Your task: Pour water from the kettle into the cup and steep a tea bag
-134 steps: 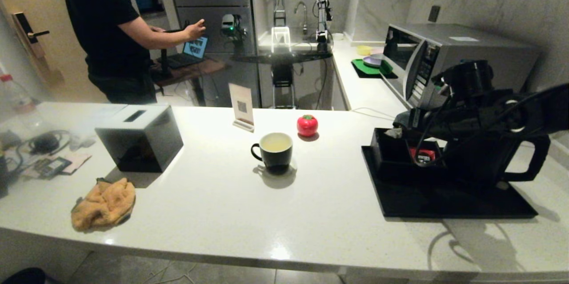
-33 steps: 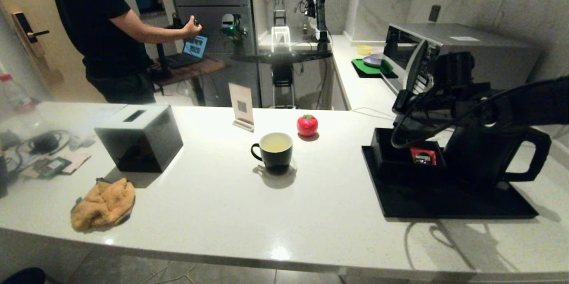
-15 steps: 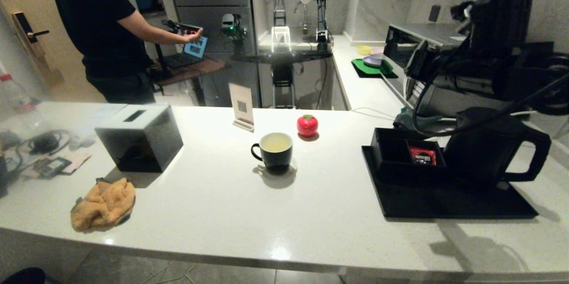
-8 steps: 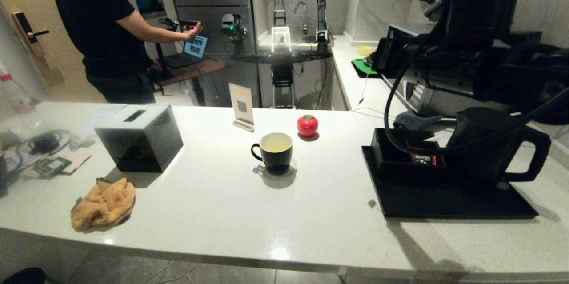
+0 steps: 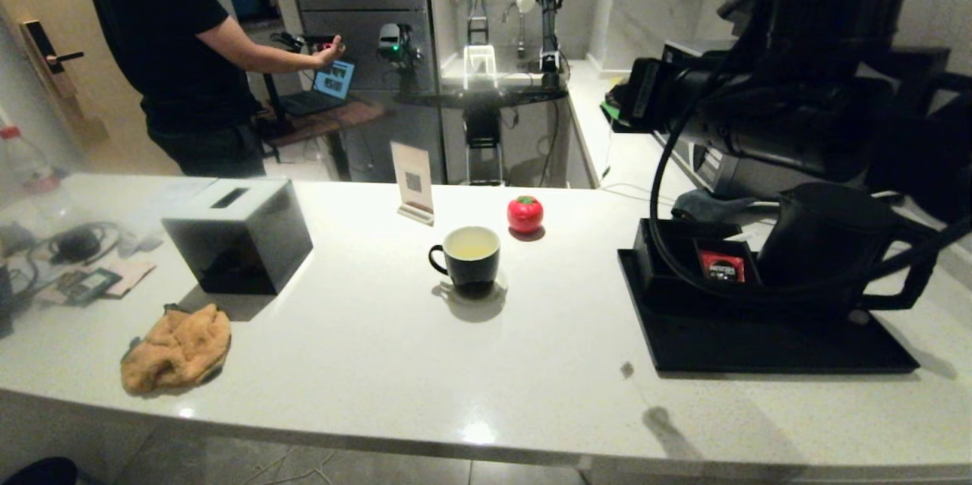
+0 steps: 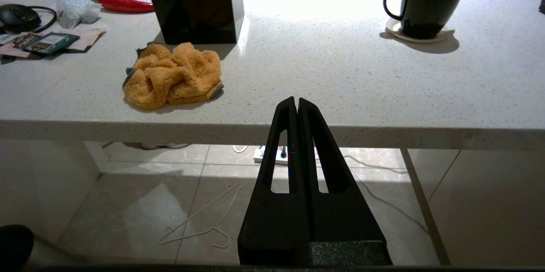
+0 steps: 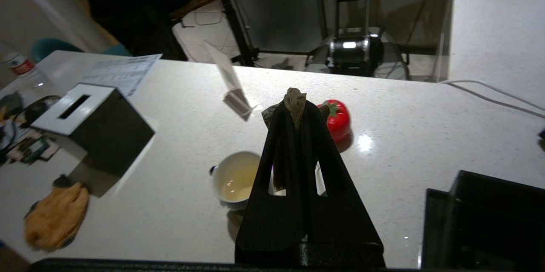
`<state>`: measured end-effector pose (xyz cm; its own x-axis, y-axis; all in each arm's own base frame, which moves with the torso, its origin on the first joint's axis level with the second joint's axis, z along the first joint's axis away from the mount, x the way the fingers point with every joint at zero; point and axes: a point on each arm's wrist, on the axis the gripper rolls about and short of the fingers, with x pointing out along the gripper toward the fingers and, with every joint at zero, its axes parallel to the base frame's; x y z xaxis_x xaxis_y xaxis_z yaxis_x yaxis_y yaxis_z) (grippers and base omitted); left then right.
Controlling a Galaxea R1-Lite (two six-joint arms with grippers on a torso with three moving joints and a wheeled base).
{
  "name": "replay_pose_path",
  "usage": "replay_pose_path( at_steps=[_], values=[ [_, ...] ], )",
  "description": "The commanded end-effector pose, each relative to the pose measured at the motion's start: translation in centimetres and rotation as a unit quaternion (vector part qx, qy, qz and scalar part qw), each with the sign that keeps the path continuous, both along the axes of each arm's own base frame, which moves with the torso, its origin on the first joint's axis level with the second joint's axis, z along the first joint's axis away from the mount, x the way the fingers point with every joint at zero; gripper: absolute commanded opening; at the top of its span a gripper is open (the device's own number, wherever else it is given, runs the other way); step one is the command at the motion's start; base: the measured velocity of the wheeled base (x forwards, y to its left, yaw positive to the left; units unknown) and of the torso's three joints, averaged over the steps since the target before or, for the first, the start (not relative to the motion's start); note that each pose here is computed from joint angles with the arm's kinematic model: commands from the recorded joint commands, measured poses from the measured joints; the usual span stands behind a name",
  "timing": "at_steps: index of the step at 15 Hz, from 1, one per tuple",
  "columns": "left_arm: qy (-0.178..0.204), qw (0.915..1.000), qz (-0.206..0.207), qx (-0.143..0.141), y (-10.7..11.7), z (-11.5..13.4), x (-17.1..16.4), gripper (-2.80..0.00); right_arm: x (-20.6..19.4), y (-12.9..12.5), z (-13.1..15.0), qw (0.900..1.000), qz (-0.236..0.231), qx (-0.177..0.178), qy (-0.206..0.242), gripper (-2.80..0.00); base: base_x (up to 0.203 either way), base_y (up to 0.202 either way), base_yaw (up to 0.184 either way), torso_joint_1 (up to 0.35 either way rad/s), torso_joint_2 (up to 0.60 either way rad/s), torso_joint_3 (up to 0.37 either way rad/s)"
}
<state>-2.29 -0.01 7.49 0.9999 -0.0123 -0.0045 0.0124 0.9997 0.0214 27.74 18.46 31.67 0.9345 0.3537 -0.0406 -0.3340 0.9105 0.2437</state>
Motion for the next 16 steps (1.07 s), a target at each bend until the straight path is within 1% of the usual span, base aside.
replay_pose_path(
  at_steps=[1,4,8,10,12,14,16],
  values=[
    [0.0,1.0,0.0,0.001,0.0,0.0,0.0,-2.8,-1.0,0.5,0.3,1.0,0.015,0.004,-0.004,-2.8,0.0,0.0,0.0,0.0,0.0,0.0],
    [0.001,1.0,0.0,0.0,0.0,0.0,0.0,-2.8,-2.4,1.2,0.7,0.999,0.035,0.005,-0.009,-2.8,0.0,0.0,0.0,0.0,0.0,0.0],
    [-0.001,1.0,0.0,-0.001,0.0,0.0,0.0,-2.8,-4.3,1.5,0.1,0.998,0.059,-0.022,-0.008,-2.8,0.0,0.0,0.0,0.0,0.0,0.0],
    [-0.001,1.0,-0.001,-0.001,0.0,0.1,0.0,-2.8,-5.1,1.9,-0.1,0.997,0.074,-0.025,-0.01,-2.8,0.0,0.0,0.0,0.0,0.0,0.0],
    [-0.001,1.0,-0.006,0.0,0.0,0.1,0.0,-2.8,-5.6,2.4,-0.2,0.996,0.084,-0.021,-0.016,-2.8,0.0,0.0,0.0,0.0,0.0,0.0],
    [-0.001,1.0,-0.007,0.0,0.0,0.1,0.0,-2.8,-6.0,2.8,-0.7,0.994,0.095,-0.038,-0.023,-2.8,0.0,0.0,0.0,0.0,0.0,0.0],
    [0.0,1.0,-0.008,0.0,0.0,0.0,0.0,-2.8,-6.8,3.4,-0.9,0.992,0.113,-0.04,-0.038,-2.8,0.0,0.0,0.0,0.0,0.0,0.0]
  ],
)
